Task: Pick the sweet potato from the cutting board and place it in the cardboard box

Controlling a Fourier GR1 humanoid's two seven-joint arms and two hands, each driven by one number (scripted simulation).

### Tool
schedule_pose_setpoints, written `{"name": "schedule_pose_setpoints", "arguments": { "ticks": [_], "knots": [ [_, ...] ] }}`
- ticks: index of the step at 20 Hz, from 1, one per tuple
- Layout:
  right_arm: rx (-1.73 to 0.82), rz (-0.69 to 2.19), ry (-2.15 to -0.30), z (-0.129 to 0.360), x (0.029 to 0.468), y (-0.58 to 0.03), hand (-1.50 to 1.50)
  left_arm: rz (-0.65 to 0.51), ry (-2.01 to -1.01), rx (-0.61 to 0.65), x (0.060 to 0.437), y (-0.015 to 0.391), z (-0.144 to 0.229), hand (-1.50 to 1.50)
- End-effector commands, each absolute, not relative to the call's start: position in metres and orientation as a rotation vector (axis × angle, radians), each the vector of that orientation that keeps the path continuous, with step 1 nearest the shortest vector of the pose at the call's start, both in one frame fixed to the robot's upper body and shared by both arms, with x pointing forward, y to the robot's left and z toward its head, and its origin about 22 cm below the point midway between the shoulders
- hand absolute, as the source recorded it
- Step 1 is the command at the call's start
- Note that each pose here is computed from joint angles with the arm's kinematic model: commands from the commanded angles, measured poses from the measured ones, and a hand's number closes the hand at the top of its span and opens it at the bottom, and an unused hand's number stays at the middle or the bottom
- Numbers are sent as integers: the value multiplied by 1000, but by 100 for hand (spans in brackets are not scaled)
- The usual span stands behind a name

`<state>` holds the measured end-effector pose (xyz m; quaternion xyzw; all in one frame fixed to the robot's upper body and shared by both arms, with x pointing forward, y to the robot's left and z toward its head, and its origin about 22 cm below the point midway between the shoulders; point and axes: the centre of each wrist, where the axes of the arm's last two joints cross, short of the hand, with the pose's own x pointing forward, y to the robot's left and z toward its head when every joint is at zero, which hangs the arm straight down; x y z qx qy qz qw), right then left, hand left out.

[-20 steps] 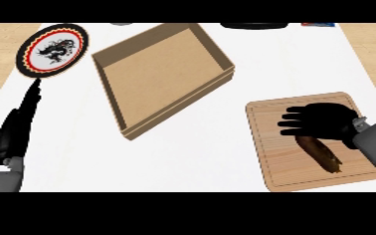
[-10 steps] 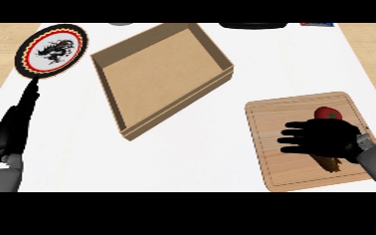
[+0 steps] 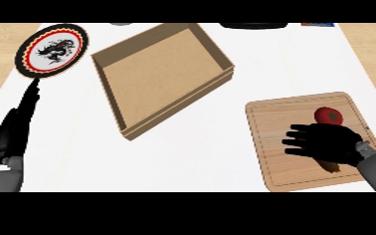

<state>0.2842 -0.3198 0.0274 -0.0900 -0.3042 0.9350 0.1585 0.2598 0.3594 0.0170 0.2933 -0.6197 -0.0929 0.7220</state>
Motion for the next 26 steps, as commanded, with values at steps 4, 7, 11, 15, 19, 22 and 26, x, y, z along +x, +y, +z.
{"name": "schedule_pose_setpoints", "arguments": {
  "ticks": [4, 7, 11, 15, 19, 22, 26],
  "knots": [
    [-346, 2635, -870, 14, 287, -337, 150, -212, -1357, 632, 253, 366, 9, 0],
    [-366, 2646, -1122, -18, 281, -315, 150, -215, -1382, 649, 251, 358, 8, 0],
    [-405, 2656, -1216, -6, 281, -304, 150, -216, -1361, 663, 250, 353, 3, 0],
    [-489, 2642, -1373, -8, 293, -308, 150, -209, -1363, 641, 263, 352, 10, 0],
    [-674, 2144, -1431, -1, 302, -279, 150, -192, -1367, 648, 262, 351, 10, 0],
    [-794, 1619, -1352, -18, 293, -292, 150, -167, -1312, 688, 248, 371, 8, 0],
    [-994, 1203, -1287, -4, 303, -267, 150, -160, -1337, 697, 252, 372, 15, 0]
  ]
}}
